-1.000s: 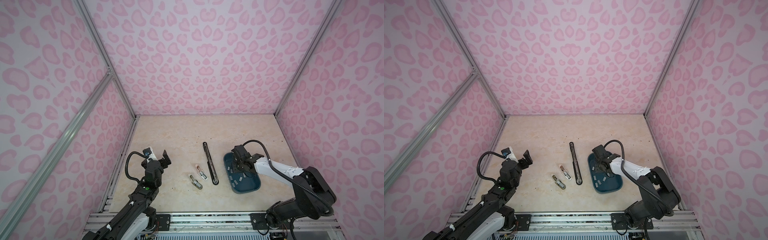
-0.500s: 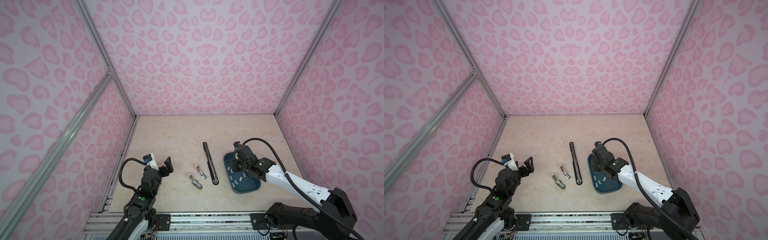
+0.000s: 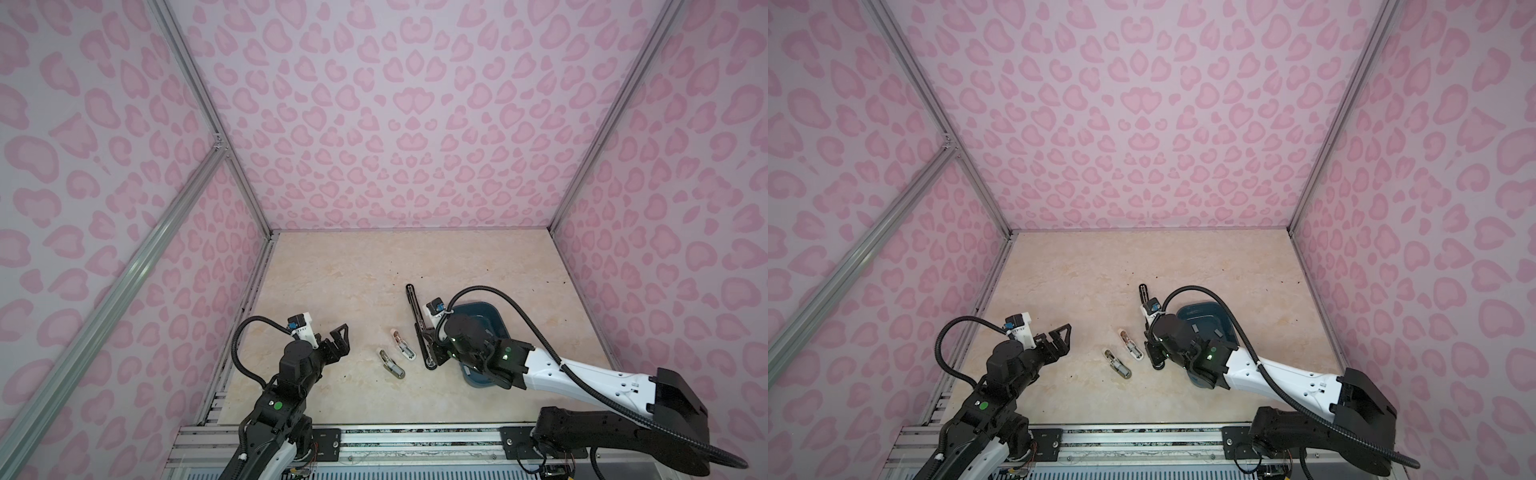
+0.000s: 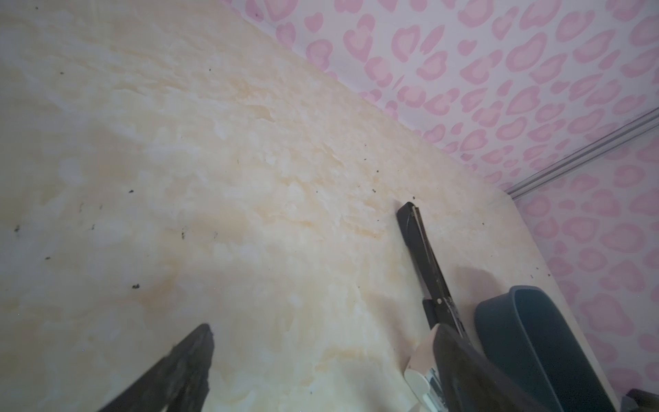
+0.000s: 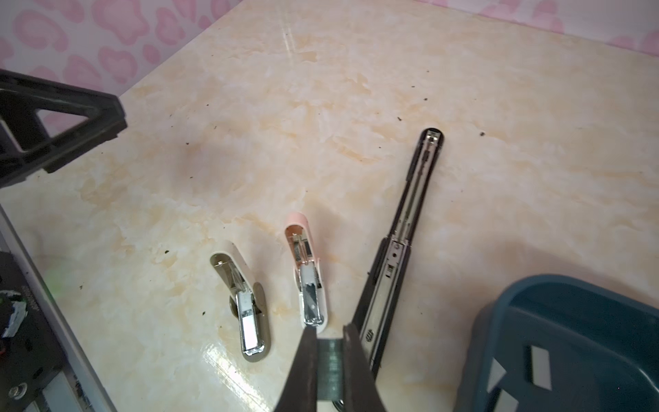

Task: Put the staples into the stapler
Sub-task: 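Lift the strip with the right gripper toward the pink-and-white stapler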

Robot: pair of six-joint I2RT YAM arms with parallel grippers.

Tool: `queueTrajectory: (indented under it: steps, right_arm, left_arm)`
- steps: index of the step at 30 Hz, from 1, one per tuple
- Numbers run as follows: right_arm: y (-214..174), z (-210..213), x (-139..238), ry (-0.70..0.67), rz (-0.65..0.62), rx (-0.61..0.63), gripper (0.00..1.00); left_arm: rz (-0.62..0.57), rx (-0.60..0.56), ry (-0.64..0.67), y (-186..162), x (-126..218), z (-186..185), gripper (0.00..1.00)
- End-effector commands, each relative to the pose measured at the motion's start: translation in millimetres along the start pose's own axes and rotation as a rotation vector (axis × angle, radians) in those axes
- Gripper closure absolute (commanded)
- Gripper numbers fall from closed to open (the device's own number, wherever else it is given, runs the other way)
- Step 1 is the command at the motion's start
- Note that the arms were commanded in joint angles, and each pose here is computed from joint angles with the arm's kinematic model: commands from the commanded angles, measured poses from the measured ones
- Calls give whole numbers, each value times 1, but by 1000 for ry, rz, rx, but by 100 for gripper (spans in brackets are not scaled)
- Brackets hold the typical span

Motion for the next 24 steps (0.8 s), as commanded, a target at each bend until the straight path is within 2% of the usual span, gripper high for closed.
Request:
queueTrajectory:
  steps: [1,7,20,24]
  right_arm:
    - [6,9,-14,40,-69,96,100]
    - [2,18,-19,114,-169,158,100]
    - [-13,11,-38,96,-72,217,100]
    - [-18,16,-48,133,-47,215,100]
  left_arm:
    - [26,-16,-7,-2,-2,-1,3]
    - [33,-15,-13,-3,-4,-1,3]
    - [50,-25,-73,-8,-3,-3,3]
    - [58,-27,-69,-8,-5,-4,3]
Point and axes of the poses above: each gripper's point midway between its finger pads, its own x axis back along the fingers, its own z axis along the line the jaws close on, y = z × x, the point moved 8 cm from there along x, back along the fingers, and after that the axes turned 11 degrees about x, right-handed, at the moved point
